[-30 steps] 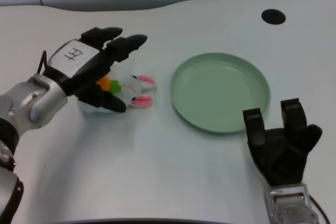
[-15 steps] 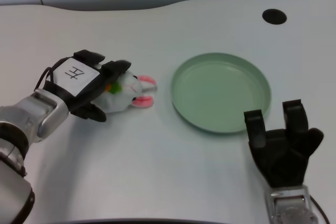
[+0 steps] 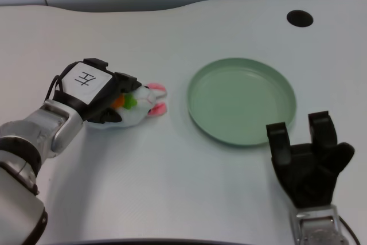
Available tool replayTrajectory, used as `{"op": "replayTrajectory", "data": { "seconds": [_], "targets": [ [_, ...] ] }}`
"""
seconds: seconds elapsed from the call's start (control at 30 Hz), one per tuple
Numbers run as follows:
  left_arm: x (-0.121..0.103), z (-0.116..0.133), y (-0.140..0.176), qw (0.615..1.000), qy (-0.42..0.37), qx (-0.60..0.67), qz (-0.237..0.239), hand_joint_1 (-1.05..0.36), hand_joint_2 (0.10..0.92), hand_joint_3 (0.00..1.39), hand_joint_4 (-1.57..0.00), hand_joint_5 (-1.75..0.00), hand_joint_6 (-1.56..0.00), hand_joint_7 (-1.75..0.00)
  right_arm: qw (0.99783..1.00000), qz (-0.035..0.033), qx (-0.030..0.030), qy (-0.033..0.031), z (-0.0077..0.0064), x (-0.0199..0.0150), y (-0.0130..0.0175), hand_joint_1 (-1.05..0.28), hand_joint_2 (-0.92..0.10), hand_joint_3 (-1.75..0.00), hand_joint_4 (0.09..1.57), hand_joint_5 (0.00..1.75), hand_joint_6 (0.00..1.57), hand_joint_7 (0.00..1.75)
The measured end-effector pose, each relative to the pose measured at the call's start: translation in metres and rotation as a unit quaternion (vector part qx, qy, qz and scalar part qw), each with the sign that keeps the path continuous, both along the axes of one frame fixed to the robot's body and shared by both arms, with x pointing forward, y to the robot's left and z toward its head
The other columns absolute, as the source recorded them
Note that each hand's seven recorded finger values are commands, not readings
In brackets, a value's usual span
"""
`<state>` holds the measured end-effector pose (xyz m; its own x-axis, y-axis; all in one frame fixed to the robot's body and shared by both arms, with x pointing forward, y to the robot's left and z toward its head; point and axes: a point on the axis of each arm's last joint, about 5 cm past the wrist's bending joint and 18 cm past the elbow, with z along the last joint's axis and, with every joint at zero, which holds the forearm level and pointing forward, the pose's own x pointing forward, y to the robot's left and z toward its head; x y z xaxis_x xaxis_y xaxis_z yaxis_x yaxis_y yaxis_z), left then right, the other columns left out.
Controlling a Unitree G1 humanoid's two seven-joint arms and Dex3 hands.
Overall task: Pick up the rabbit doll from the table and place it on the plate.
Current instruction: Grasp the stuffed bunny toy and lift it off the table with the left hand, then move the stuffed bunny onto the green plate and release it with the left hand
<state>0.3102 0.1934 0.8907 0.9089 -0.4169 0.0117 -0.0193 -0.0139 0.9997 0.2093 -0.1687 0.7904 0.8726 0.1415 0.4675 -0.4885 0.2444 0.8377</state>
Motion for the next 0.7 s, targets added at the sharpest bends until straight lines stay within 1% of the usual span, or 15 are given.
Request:
{"op": "replayTrajectory", "data": {
  "seconds": [0.07, 0.1, 0.43, 0.47, 0.5, 0.53, 0.57, 0.6, 0.63, 0.7],
  "targets": [
    [0.000, 0.000, -0.001, 1.000, -0.001, -0.003, -0.001, -0.29, 0.910, 0.00, -0.58, -1.30, -0.96, -0.31, 1.00000, 0.0000, 0.0005, 0.0009, 0.0004, 0.0003, -0.0005, -0.44, -0.84, -0.01, 0.91, 1.75, 0.75, 1.75],
    [0.000, 0.000, -0.002, 1.000, -0.001, -0.004, -0.001, -0.29, 0.910, 0.00, -0.58, -1.30, -0.96, -0.32, 1.00000, -0.0002, 0.0005, 0.0020, 0.0005, 0.0002, -0.0007, -0.44, -0.84, -0.01, 0.92, 1.75, 0.75, 1.75],
    [0.000, 0.000, -0.002, 1.000, -0.001, -0.005, 0.000, -0.29, 0.911, 0.00, -0.58, -1.30, -0.93, -0.36, 1.00000, -0.0005, 0.0002, 0.0027, 0.0006, -0.0001, -0.0015, -0.44, -0.84, -0.01, 0.92, 1.75, 0.75, 1.75],
    [0.000, 0.000, -0.003, 1.000, -0.001, -0.017, 0.000, -0.25, 0.912, 0.00, -0.58, -1.31, -0.93, -0.36, 1.00000, 0.0004, 0.0002, 0.0025, 0.0008, 0.0001, -0.0016, -0.42, -0.85, -0.02, 0.92, 1.75, 0.80, 1.63],
    [0.001, 0.002, -0.005, 0.999, -0.002, -0.041, -0.004, -0.21, 0.884, 0.00, -0.63, -1.36, -0.97, -0.41, 0.99999, 0.0014, -0.0016, 0.0027, 0.0012, 0.0005, -0.0029, -0.42, -0.85, -0.02, 0.91, 1.75, 0.77, 1.70],
    [0.002, 0.005, -0.009, 0.997, -0.008, -0.077, -0.012, -0.20, 0.872, 0.00, -0.64, -1.39, -0.99, -0.44, 0.99998, 0.0016, -0.0050, 0.0040, 0.0018, 0.0012, -0.0049, -0.41, -0.85, -0.02, 0.90, 1.75, 0.76, 1.73],
    [0.004, 0.009, -0.015, 0.994, -0.019, -0.108, -0.023, -0.19, 0.868, 0.00, -0.65, -1.40, -0.99, -0.45, 0.99996, 0.0021, -0.0068, 0.0062, 0.0021, 0.0018, -0.0061, -0.41, -0.85, -0.02, 0.90, 1.75, 0.75, 1.74],
    [0.008, 0.016, -0.020, 0.990, -0.032, -0.131, -0.034, -0.19, 0.866, 0.00, -0.65, -1.41, -0.99, -0.46, 0.99992, 0.0031, -0.0078, 0.0092, 0.0023, 0.0023, -0.0064, -0.41, -0.85, -0.02, 0.90, 1.75, 0.75, 1.74],
    [0.012, 0.022, -0.025, 0.987, -0.046, -0.145, -0.045, -0.19, 0.865, 0.00, -0.65, -1.41, -0.99, -0.46, 0.99990, 0.0039, -0.0078, 0.0107, 0.0024, 0.0027, -0.0062, -0.41, -0.85, -0.02, 0.90, 1.75, 0.75, 1.74],
    [0.018, 0.034, -0.032, 0.982, -0.067, -0.167, -0.059, -0.20, 0.842, 0.00, -0.72, -1.35, -1.00, -0.48, 0.99989, 0.0063, -0.0068, 0.0119, 0.0026, 0.0036, -0.0053, -0.43, -0.86, -0.02, 0.90, 1.75, 0.75, 1.75]
  ]
}}
